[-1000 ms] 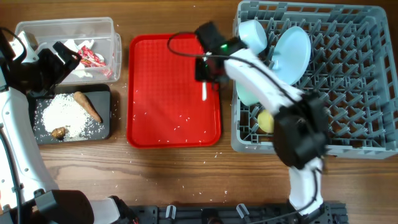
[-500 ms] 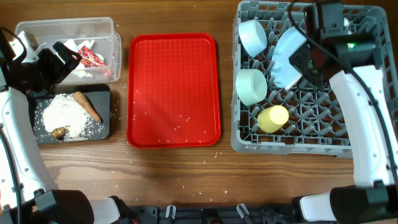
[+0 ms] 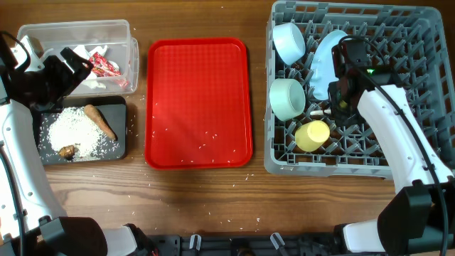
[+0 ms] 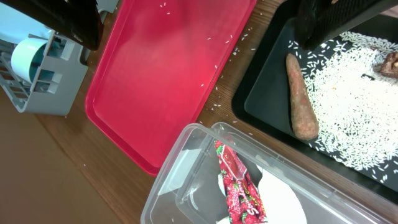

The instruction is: Sort waste into correct bins and load items into the dishwasher rack

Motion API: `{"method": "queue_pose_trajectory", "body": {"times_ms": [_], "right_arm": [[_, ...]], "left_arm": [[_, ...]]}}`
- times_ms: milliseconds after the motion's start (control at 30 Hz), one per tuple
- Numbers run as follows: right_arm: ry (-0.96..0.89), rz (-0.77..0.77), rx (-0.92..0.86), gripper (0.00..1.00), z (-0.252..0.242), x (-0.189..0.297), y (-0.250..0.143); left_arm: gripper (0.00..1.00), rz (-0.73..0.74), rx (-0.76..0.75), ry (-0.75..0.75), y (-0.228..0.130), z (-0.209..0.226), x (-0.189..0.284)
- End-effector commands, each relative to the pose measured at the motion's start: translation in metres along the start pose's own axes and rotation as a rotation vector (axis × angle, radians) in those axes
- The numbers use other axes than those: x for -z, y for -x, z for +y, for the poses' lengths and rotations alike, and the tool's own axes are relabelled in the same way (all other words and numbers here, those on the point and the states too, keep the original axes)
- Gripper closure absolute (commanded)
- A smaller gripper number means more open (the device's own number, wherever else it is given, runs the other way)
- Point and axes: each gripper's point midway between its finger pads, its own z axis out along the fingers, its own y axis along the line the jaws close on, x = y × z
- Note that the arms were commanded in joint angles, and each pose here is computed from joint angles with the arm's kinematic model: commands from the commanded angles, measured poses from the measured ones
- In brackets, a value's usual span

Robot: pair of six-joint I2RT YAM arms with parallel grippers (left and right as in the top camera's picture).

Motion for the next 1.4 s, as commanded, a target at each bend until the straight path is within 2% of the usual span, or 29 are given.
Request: {"method": "queue_pose_trajectory", "body": {"times_ms": [0, 33, 133, 233, 300, 333, 400, 433, 467, 600, 700, 800, 867, 1033, 1133, 1267, 1367], "right_arm": [[0.035, 0.011, -0.022, 0.18, 0.001, 0.01, 0.002], [0.054, 0.01, 0.004, 0.0, 0.002, 0.015, 0.003], [0.139, 0.0, 0.084, 0.0, 0.004, 0.041, 0.009], [0.289, -0.028, 0.183, 0.0, 0.004, 0.087, 0.02], [0.411, -0.047, 0.316, 0.0, 0.003, 0.122, 0.023], [0.517, -0.047, 0.467, 0.0, 0.005, 0.146, 0.018], [0.807, -0.005, 0.914, 0.01, -0.006, 0.203, -0.019], [0.882, 0.007, 1.018, 0.0, -0.017, 0.218, -0.029], [0.941, 0.001, 1.06, 0.0, -0.029, 0.233, -0.033], [1.055, -0.091, 1.04, 0.0, -0.061, 0.268, -0.024], [1.015, -0.071, 1.049, 0.0, -0.088, 0.263, -0.025], [0.885, -0.139, 1.02, 0.0, -0.1, 0.245, -0.007], [0.864, -0.193, 1.044, 0.0, -0.098, 0.242, 0.0], [0.993, -0.37, 1.222, 0.0, -0.069, 0.256, -0.003], [1.044, -0.519, 1.321, 0.0, -0.059, 0.243, -0.007], [1.161, -0.679, 1.254, 0.0, -0.053, 0.209, -0.011], [1.257, -0.71, 1.245, 0.0, -0.057, 0.179, -0.027]], "left_arm": [[0.0, -0.01, 0.011, -0.003, 0.003, -0.001, 0.003], [0.0, -0.011, 0.011, -0.003, 0.003, -0.001, 0.003], [0.0, -0.01, 0.011, -0.003, 0.003, -0.001, 0.003], [0.0, -0.011, 0.011, -0.003, 0.003, -0.001, 0.003], [0.0, -0.011, 0.011, -0.003, 0.003, -0.001, 0.003], [0.0, -0.011, 0.011, -0.003, 0.003, -0.001, 0.003], [0.0, -0.011, 0.011, -0.003, 0.003, -0.001, 0.003], [0.0, -0.011, 0.011, -0.003, 0.003, -0.001, 0.003], [0.0, -0.011, 0.011, -0.003, 0.003, -0.001, 0.003], [0.0, -0.011, 0.011, -0.003, 0.003, -0.001, 0.003], [0.0, -0.011, 0.011, -0.003, 0.003, -0.001, 0.003], [0.0, -0.011, 0.011, -0.003, 0.003, -0.001, 0.003], [0.0, -0.011, 0.011, -0.003, 0.003, -0.001, 0.003], [0.0, -0.011, 0.011, -0.003, 0.003, -0.001, 0.003], [0.0, -0.011, 0.011, -0.003, 0.003, -0.001, 0.003], [0.0, -0.011, 0.011, -0.003, 0.003, -0.001, 0.003], [0.0, -0.011, 0.011, -0.003, 0.003, -0.001, 0.003]]}}
